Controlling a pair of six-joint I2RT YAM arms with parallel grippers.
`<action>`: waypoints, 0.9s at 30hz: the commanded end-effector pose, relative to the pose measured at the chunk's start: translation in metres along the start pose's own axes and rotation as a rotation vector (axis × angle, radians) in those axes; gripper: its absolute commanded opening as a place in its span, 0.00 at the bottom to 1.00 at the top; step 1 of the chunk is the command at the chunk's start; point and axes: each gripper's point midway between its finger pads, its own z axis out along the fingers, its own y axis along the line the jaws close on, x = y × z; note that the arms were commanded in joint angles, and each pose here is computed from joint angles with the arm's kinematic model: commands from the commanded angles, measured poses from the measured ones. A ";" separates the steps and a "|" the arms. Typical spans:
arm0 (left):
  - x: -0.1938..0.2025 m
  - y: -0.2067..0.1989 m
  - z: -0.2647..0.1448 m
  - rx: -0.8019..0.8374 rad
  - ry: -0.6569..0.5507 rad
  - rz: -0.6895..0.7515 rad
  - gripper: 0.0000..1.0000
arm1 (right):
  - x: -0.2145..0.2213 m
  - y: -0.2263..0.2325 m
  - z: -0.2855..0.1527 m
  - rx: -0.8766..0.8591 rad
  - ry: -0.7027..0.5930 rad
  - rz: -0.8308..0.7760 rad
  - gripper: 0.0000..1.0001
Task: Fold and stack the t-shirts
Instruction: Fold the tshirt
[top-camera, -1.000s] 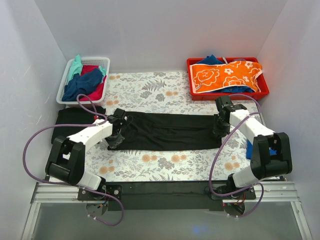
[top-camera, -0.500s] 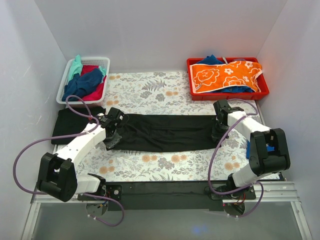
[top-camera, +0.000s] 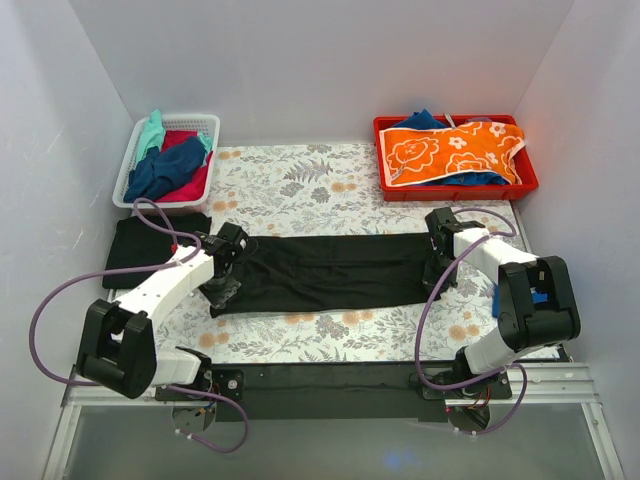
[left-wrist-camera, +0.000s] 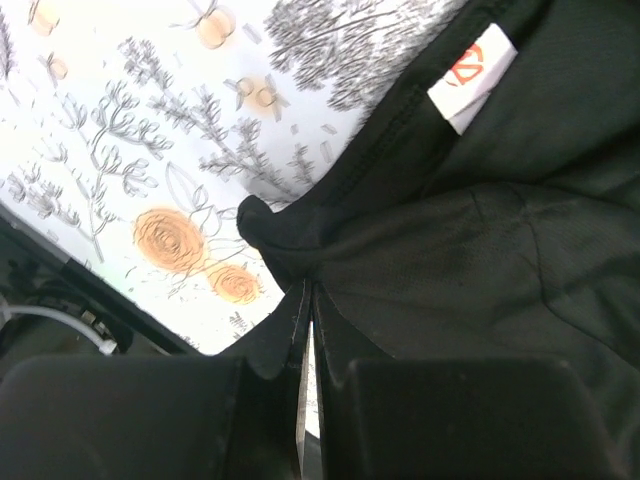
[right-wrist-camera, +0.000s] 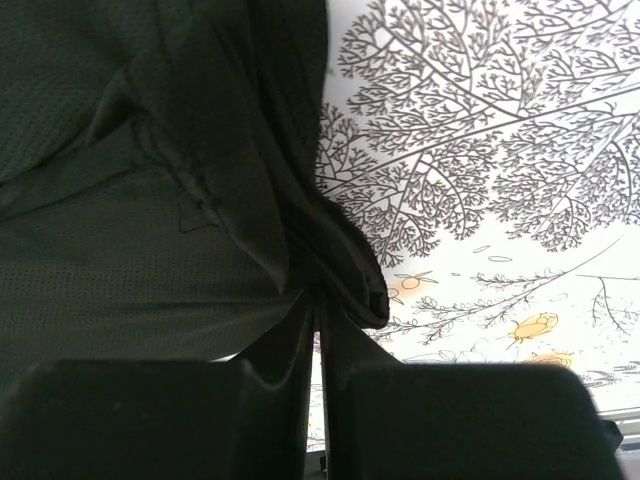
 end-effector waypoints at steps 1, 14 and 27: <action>0.011 0.016 0.006 -0.080 0.041 -0.040 0.00 | 0.021 -0.038 0.010 0.191 0.069 0.022 0.08; 0.005 0.031 0.001 -0.145 0.021 -0.090 0.00 | 0.003 -0.096 -0.016 0.428 0.011 0.126 0.06; -0.011 0.020 -0.035 0.009 -0.015 -0.077 0.26 | -0.041 -0.042 -0.059 0.160 -0.192 0.107 0.08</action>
